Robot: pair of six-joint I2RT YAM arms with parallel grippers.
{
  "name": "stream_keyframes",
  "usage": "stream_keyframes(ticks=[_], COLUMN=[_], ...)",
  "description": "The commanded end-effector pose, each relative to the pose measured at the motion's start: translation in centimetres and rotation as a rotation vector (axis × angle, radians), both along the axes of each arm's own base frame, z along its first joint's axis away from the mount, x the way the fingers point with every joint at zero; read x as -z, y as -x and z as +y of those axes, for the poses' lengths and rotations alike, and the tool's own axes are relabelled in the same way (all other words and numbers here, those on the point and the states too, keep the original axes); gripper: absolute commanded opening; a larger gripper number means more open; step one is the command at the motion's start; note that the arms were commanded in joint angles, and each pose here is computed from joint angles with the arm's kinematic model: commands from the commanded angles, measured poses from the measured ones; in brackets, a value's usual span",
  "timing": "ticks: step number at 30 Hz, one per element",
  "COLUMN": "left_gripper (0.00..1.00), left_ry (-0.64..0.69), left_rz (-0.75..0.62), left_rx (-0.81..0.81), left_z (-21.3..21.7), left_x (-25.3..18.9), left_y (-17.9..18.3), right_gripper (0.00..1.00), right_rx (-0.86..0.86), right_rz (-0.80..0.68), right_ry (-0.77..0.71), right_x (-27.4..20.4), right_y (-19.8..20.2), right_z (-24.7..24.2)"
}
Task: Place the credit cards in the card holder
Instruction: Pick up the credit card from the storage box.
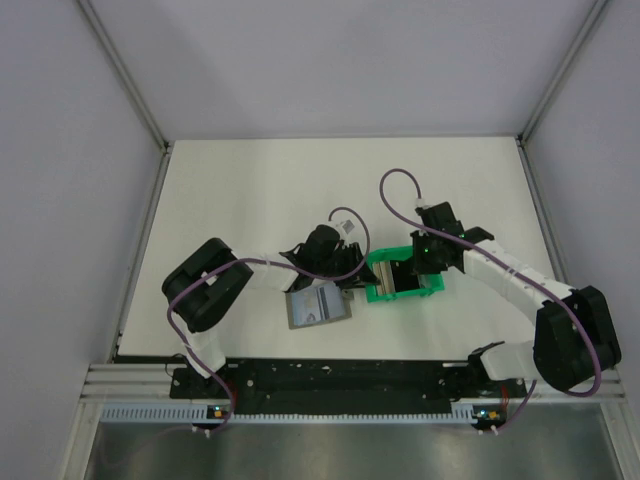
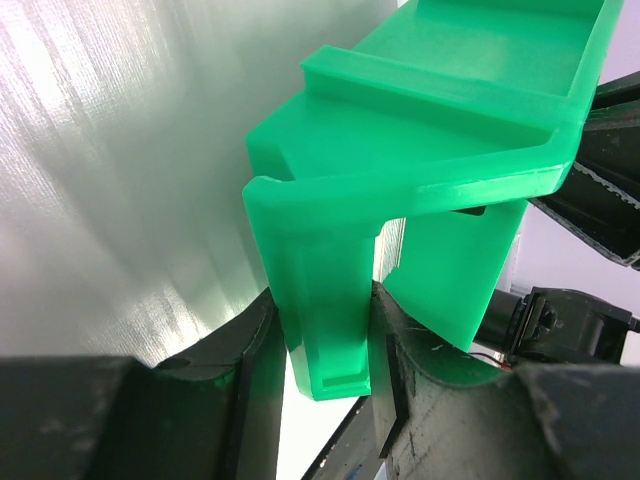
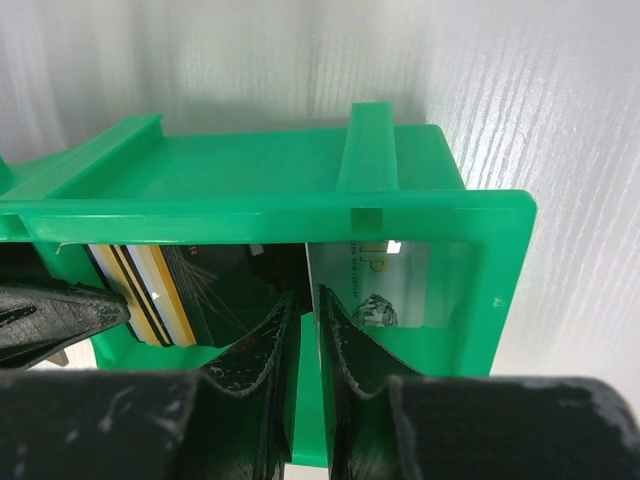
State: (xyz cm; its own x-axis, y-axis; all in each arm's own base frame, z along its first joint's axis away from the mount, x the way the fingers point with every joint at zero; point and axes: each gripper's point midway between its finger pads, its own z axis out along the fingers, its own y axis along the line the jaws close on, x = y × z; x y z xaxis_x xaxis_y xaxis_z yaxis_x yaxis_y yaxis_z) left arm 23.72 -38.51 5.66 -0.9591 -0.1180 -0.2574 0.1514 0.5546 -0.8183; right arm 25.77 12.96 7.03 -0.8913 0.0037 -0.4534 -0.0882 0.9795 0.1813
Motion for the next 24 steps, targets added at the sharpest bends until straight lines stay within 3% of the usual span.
stream_keyframes(ticks=[1, 24], left_gripper=[0.23, 0.23], left_ry=[0.051, 0.046], left_rz=[-0.09, -0.078], left_rx=[0.005, 0.007], left_z=[-0.6, -0.6], left_x=[-2.7, -2.3], left_y=[-0.9, -0.8], right_gripper=[0.13, 0.18], right_rx=[-0.024, -0.019], right_rz=[-0.02, 0.0], right_ry=[-0.026, -0.022], right_x=[-0.8, 0.4], right_y=[-0.4, 0.2], right_z=[0.5, 0.3])
